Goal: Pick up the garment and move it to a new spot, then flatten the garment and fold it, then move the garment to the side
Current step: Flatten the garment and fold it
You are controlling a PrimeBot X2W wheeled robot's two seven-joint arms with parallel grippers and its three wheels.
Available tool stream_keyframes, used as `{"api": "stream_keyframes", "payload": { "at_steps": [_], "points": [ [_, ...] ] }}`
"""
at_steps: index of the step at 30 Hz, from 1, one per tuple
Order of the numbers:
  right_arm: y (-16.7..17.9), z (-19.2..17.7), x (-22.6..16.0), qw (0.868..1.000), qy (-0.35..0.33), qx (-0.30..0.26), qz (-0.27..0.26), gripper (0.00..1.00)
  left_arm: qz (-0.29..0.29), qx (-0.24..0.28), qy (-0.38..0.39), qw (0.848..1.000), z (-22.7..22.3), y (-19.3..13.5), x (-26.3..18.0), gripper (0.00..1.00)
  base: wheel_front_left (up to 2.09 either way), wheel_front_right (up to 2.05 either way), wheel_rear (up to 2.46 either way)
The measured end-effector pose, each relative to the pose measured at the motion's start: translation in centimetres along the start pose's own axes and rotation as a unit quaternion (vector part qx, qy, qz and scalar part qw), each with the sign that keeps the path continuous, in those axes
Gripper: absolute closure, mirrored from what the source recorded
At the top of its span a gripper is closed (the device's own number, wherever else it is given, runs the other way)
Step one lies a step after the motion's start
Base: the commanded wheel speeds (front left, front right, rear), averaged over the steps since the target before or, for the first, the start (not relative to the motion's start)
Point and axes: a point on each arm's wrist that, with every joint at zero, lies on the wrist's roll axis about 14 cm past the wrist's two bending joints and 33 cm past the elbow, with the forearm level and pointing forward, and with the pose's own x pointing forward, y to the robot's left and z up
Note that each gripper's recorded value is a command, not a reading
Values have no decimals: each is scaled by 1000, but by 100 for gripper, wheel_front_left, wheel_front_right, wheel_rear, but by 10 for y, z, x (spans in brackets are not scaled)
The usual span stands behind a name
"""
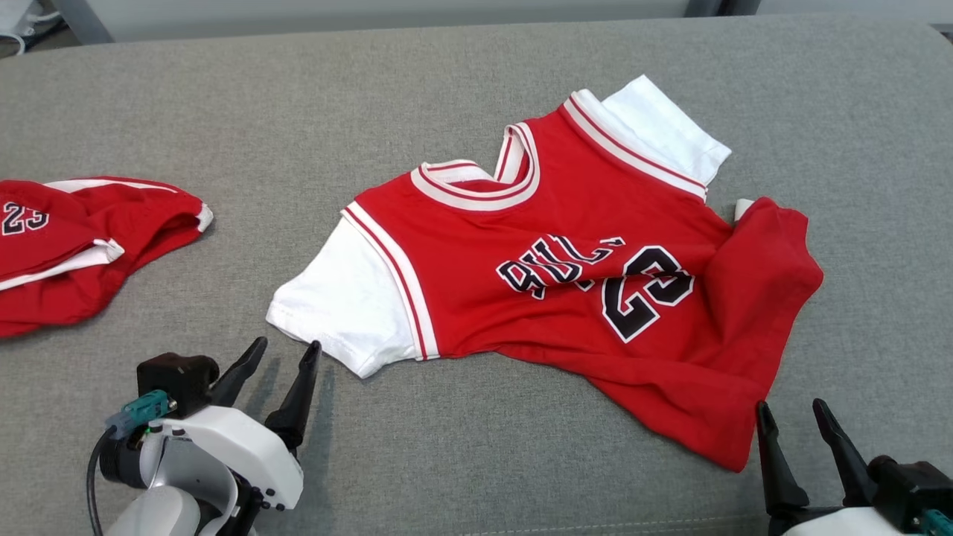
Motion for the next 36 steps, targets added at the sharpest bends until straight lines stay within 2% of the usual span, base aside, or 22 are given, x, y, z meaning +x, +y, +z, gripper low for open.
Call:
{"api": "stream_keyframes", "payload": {
  "at_steps": [7, 16, 22, 23, 24, 25, 26, 27, 28, 29, 36],
  "points": [
    [5, -16, 20, 1000, 23, 2, 9, 0, -8, -14, 40, 999, -20, 4, 24, 0, 0, 0, 0],
    [14, -27, 34, 999, 37, 3, 22, 0, 2, -13, 44, 999, -23, 17, 40, 0, 0, 0, 0],
    [12, -34, 35, 999, 47, 10, 19, 0, -9, -26, 45, 999, -25, 11, 47, 0, 0, 0, 0],
    [14, -32, 37, 999, 45, 10, 21, 12, -11, -27, 47, 998, -25, 11, 48, 0, 0, 0, 0],
    [15, -33, 38, 999, 46, 9, 23, 51, -10, -27, 49, 998, -27, 12, 48, 0, 0, 0, 0],
    [15, -33, 38, 999, 47, 9, 24, 56, -8, -27, 51, 998, -28, 13, 48, 0, 0, 0, 0],
    [16, -33, 38, 999, 47, 9, 24, 84, -7, -27, 52, 998, -29, 14, 48, 5, 0, 0, 0],
    [16, -34, 38, 998, 48, 9, 25, 100, -10, -28, 51, 998, -29, 13, 48, 51, 0, 0, 0],
    [16, -34, 38, 998, 49, 9, 25, 100, -10, -27, 51, 998, -29, 13, 49, 70, 0, 0, 0],
    [16, -35, 38, 998, 49, 10, 25, 100, -10, -27, 48, 998, -27, 13, 50, 100, 0, 0, 0],
    [10, -35, 29, 999, 46, 16, 15, 100, -22, -39, 19, 999, -15, 5, 49, 100, 0, 0, 0]
  ]
}}
